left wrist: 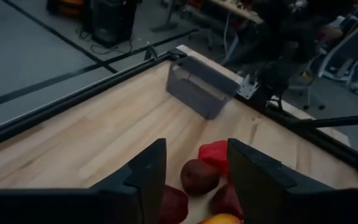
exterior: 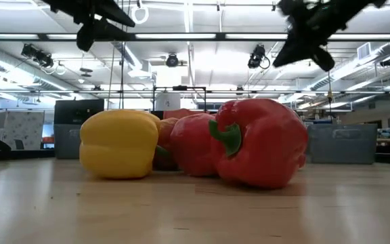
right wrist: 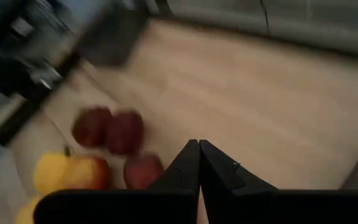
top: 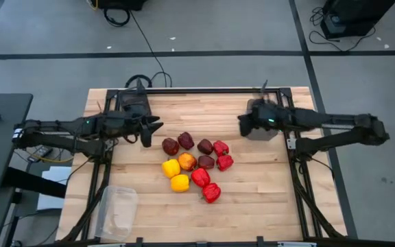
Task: Sort produce into baskets
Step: Put the red bell pepper into the right black bin
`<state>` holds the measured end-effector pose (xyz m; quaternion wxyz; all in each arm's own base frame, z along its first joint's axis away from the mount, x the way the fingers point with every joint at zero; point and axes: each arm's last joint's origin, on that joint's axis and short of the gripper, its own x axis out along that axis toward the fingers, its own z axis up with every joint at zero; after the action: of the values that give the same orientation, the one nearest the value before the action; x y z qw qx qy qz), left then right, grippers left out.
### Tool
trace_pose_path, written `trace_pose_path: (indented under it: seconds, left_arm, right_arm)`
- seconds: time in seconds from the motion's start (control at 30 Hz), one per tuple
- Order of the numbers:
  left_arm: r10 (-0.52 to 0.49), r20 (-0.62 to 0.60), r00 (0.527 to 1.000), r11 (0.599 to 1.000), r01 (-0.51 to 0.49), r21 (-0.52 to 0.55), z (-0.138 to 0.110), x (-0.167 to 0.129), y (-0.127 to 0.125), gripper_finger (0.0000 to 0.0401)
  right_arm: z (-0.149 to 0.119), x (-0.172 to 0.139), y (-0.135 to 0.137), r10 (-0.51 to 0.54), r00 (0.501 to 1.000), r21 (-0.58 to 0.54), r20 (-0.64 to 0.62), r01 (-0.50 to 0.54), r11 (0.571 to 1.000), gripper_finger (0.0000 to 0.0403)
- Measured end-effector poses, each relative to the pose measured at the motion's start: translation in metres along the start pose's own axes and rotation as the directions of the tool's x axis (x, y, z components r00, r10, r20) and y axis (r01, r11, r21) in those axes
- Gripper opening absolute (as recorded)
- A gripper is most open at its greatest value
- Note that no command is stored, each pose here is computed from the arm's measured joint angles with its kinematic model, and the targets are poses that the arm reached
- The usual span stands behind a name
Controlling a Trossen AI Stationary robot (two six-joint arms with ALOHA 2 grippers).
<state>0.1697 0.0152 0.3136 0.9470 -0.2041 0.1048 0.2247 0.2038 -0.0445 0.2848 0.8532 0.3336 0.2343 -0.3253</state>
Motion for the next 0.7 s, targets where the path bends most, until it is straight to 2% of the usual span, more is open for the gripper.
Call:
trace_pose_path:
  seconds: [0.1, 0.17, 0.3, 0.57, 0.63, 0.7]
  left_arm:
    - [0.003, -0.011, 1.0, 1.0, -0.003, -0.025, 0.009, -0.003, -0.002, 0.0184]
    - [-0.014, -0.013, 1.0, 0.999, 0.014, -0.032, 0.012, -0.005, -0.004, 0.019]
    - [-0.017, -0.048, 0.999, 1.0, 0.016, -0.022, 0.009, -0.005, -0.003, 0.0208]
    - [0.062, -0.186, 0.981, 0.995, -0.074, -0.061, -0.005, -0.006, 0.005, 0.0255]
    - [0.068, -0.217, 0.974, 0.995, -0.08, -0.051, -0.008, -0.006, 0.006, 0.026]
    - [0.064, -0.235, 0.97, 0.996, -0.077, -0.046, -0.009, -0.007, 0.006, 0.0263]
  right_arm:
    - [0.012, 0.019, 0.011, 0.03, 0.983, 0.029, -0.181, -0.025, 0.999, 0.0042]
    - [0.013, 0.033, 0.018, 0.06, 0.957, -0.01, -0.283, -0.065, 0.998, 0.0065]
    - [0.012, 0.058, 0.03, 0.086, 0.912, -0.078, -0.4, -0.128, 0.989, 0.0141]
    - [-0.013, 0.107, 0.025, -0.009, 0.822, -0.053, -0.57, -0.026, 0.998, 0.0353]
    - [-0.017, 0.114, 0.024, -0.014, 0.802, -0.027, -0.597, -0.003, 1.0, 0.0387]
    - [-0.021, 0.119, 0.025, -0.018, 0.79, -0.023, -0.612, 0.006, 1.0, 0.0392]
